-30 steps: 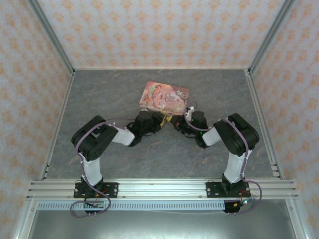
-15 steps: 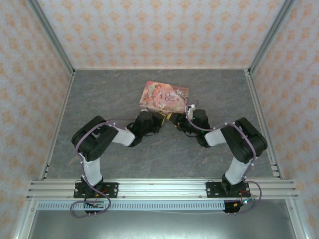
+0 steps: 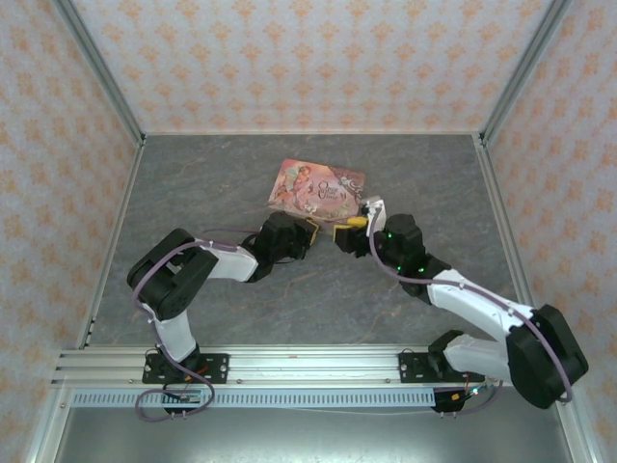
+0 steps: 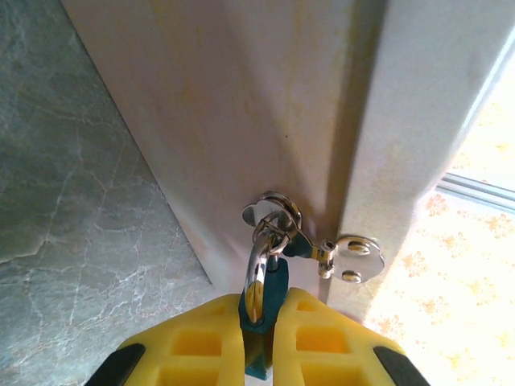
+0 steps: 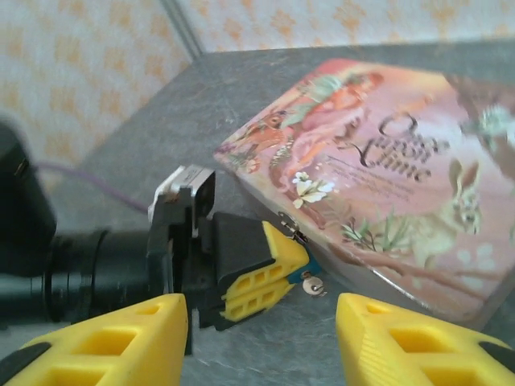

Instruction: Unlock the padlock with the key

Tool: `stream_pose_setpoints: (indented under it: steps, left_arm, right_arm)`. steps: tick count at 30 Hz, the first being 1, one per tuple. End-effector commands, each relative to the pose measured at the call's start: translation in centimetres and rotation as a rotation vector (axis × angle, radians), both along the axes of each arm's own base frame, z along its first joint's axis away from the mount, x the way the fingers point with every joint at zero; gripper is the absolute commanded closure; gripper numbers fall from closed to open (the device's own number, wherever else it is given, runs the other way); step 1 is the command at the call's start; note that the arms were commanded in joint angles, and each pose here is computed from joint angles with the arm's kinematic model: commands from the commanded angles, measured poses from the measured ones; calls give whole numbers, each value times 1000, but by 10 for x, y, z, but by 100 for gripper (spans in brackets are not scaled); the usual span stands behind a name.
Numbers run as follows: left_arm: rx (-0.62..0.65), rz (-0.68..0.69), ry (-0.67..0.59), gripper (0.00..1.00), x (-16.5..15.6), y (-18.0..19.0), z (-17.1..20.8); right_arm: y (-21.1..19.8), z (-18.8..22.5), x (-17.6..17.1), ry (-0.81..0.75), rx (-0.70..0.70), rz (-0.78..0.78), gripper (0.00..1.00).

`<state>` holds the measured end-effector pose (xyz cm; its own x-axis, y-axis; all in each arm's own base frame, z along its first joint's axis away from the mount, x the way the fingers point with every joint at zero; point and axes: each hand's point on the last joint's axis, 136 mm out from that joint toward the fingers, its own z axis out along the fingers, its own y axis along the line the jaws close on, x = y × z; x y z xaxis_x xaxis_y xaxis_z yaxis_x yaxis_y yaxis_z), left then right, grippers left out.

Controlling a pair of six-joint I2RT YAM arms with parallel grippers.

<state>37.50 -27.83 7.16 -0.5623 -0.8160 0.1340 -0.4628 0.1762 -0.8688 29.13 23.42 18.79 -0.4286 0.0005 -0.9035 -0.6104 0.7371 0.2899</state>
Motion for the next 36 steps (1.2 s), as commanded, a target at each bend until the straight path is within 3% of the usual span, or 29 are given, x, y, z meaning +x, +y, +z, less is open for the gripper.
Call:
stream_pose_setpoints:
  steps: [1,8,11,22,28,36]
  left_arm:
    - [-54,6,-29,100,5,-3,30]
    - [-45,5,-20,100,1,0,37]
    - [-46,0,-17,100,0,0,39]
    - [-48,-16,-27,100,-3,-1,45]
    - [-36,-25,-28,100,-4,-1,46]
    - [-39,-27,-25,100,-5,-1,45]
  right_arm:
    - [-9,-16,-4,-204,-364,67,48]
    - [-6,-37,-10,-551,-656,205,40]
    - [2,-47,-11,-615,-721,285,38]
    - [34,-70,6,-630,-652,287,40]
    - [41,-81,25,-605,-681,261,50]
    - [49,-90,32,-569,-651,259,56]
